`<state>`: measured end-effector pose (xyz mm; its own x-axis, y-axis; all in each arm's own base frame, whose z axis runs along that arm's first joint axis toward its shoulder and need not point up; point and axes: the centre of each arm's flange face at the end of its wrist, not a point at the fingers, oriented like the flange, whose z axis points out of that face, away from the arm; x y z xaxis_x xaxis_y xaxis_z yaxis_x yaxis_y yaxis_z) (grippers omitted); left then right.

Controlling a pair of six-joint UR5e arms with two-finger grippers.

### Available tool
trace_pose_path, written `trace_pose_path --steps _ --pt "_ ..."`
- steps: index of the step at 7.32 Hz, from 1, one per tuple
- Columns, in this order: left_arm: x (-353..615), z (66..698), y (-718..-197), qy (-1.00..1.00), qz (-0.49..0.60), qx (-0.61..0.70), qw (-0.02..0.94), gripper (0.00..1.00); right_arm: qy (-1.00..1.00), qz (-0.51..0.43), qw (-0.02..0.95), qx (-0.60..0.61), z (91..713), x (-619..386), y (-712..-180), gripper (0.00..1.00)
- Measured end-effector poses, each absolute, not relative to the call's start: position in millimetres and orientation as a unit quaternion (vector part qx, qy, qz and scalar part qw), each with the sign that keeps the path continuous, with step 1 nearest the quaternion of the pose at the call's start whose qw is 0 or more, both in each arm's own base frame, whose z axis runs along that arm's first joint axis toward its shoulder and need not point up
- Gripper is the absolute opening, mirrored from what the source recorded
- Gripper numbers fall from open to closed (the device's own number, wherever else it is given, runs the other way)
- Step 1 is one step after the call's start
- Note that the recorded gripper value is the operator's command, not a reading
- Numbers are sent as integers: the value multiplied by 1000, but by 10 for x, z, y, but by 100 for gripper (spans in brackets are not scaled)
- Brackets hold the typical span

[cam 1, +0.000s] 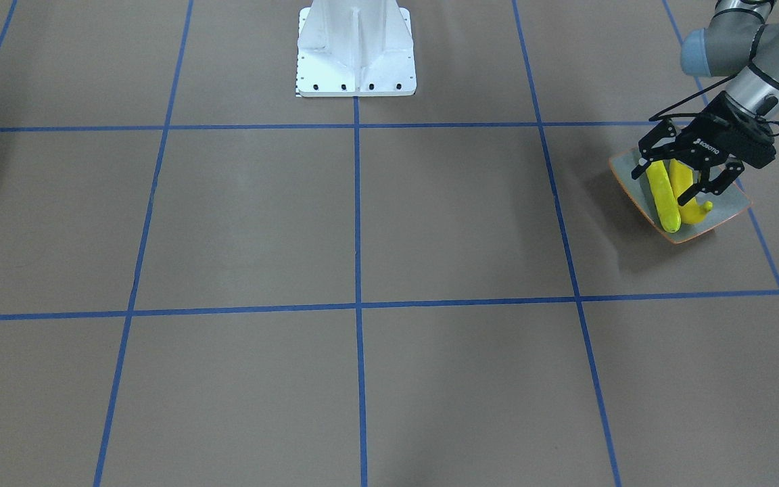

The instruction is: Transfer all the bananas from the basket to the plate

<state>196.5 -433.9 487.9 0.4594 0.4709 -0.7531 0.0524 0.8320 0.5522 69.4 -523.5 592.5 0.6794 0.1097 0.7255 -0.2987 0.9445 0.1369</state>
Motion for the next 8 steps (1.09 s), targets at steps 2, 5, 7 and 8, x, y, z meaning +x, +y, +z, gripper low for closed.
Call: trace_pose_path --steps 2,5,7,8 --pt "2174 4353 -4580 540 101 265 792 100 -430 145 885 107 5128 25 -5387 0" --pt "2933 3165 -4713 625 87 245 736 100 -505 187 839 78 3645 -1095 -5774 0" --pt "3360 2419 -4588 678 86 219 696 100 -557 184 807 65 2834 -1781 -5731 0" --pt "3455 2154 -4528 695 88 213 681 100 -587 183 786 65 2566 -2093 -5614 0"
